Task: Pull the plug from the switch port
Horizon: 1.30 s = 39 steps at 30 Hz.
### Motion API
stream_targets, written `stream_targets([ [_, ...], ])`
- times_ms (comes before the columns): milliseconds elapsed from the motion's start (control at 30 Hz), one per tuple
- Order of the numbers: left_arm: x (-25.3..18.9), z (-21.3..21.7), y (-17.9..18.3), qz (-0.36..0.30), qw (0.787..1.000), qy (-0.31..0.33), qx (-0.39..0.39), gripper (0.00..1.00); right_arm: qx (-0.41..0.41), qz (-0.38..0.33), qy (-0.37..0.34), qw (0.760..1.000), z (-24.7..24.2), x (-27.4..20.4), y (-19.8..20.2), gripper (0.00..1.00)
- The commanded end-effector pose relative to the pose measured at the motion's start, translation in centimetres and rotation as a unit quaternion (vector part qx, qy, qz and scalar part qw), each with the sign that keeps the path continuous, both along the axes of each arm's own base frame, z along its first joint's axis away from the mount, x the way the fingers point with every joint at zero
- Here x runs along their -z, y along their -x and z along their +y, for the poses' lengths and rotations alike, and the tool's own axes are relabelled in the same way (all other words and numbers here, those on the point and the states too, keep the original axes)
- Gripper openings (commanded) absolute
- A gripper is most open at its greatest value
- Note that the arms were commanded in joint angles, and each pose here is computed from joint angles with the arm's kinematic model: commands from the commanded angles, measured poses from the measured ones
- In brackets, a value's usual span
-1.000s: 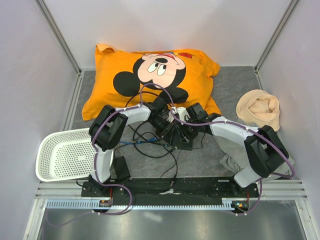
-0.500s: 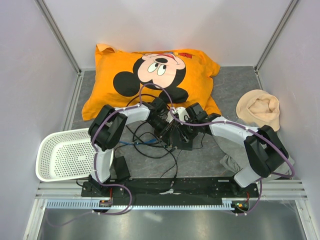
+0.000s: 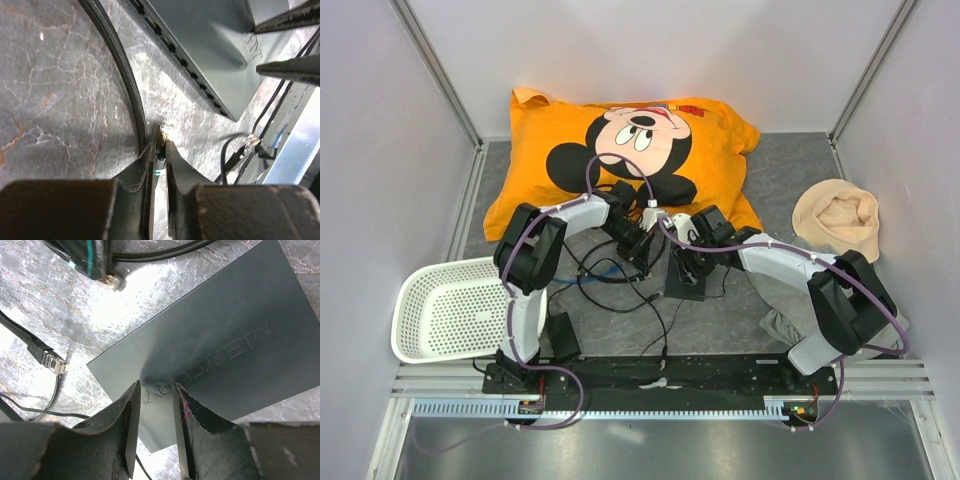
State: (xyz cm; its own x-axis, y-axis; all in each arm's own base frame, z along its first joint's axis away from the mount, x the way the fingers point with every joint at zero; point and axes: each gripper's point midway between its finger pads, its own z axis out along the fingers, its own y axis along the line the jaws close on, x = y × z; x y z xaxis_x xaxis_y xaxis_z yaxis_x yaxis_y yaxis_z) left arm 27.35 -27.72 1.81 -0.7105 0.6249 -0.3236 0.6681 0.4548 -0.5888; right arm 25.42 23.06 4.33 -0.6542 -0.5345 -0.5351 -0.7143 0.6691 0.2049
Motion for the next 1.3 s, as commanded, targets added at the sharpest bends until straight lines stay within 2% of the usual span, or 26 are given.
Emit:
stream_targets([
  [0,-0.7,3.4,-0.5,-0.06,0.997,-0.045,0.033,0.01,0.0,0.017,0.047,0.999,-1.8,2.1,1.0,0.4],
  [100,-4.6,4.2,-3.5,-0.124,0.992,-0.026,0.013,0.02,0.001,0.017,0.049,0.999,-1.9,2.2,0.9,0.4],
  [200,-7.5,6.9,-7.6,-0.169,0.984,-0.035,-0.035,0.02,-0.001,0.014,0.051,0.999,-1.9,2.2,0.9,0.4],
  [333,-9.6,13.1,-12.3,-0.202,0.97,-0.06,-0.118,0.02,0.003,-0.007,0.047,0.999,-1.7,1.3,0.1,0.41],
  [467,-11.1,16.4,-14.0,-0.219,0.959,-0.068,-0.166,0.01,0.007,-0.033,0.038,0.999,-1.2,-0.2,-1.5,0.41],
  [567,-12.8,16.1,-13.5,-0.236,0.956,-0.047,-0.166,0.04,0.012,-0.05,0.038,0.998,-1.1,-1.3,-2.7,0.45],
  [600,-13.2,15.5,-12.9,-0.23,0.958,-0.027,-0.168,0.11,0.011,-0.06,0.042,0.997,-1.1,-1.8,-3.2,0.48],
  [633,-13.8,15.1,-12.6,-0.231,0.958,-0.015,-0.168,0.26,0.008,-0.068,0.045,0.997,-1.2,-2.2,-3.6,0.56],
  [700,-15.8,14.3,-12.0,-0.245,0.953,0.014,-0.176,0.35,0.011,-0.087,0.041,0.995,-1.3,-4.2,-5.0,0.62],
  [733,-16.4,14.0,-11.9,-0.252,0.951,0.022,-0.178,0.4,0.016,-0.099,0.035,0.994,-1.4,-5.3,-5.6,0.7],
  [867,-19.4,13.6,-11.7,-0.291,0.935,0.052,-0.195,0.47,0.059,-0.157,0.029,0.985,-2.7,-10.1,-9.3,0.82],
  [900,-20.8,13.3,-11.8,-0.311,0.927,0.07,-0.199,0.48,0.087,-0.177,0.044,0.979,-4.3,-11.1,-10.6,0.88],
  [967,-21.8,12.9,-11.7,-0.319,0.92,0.089,-0.21,0.52,0.112,-0.207,0.055,0.97,-5.7,-13.0,-12.3,0.92],
  [1000,-23.5,12.8,-12.3,-0.35,0.905,0.105,-0.217,0.88,0.143,-0.218,0.074,0.963,-7.4,-13.5,-13.3,0.97],
  [1033,-24.3,12.6,-12.6,-0.362,0.898,0.115,-0.221,0.93,0.187,-0.236,0.092,0.949,-9.0,-14.8,-14.5,0.98],
  [1100,-25.4,12.5,-13.1,-0.373,0.888,0.124,-0.241,0.94,0.229,-0.244,0.123,0.934,-11.1,-15.3,-15.3,0.98],
  [1133,-26.4,12.6,-13.7,-0.387,0.878,0.127,-0.25,0.95,0.266,-0.26,0.147,0.917,-12.6,-16.1,-15.8,0.98],
  [1233,-27.6,13.8,-15.7,-0.398,0.861,0.105,-0.3,0.97,0.324,-0.274,0.161,0.891,-14.2,-16.4,-16.4,0.98],
  [1267,-28.5,14.1,-16.2,-0.403,0.853,0.103,-0.315,0.98,0.363,-0.278,0.165,0.874,-15.2,-16.6,-16.5,0.98],
])
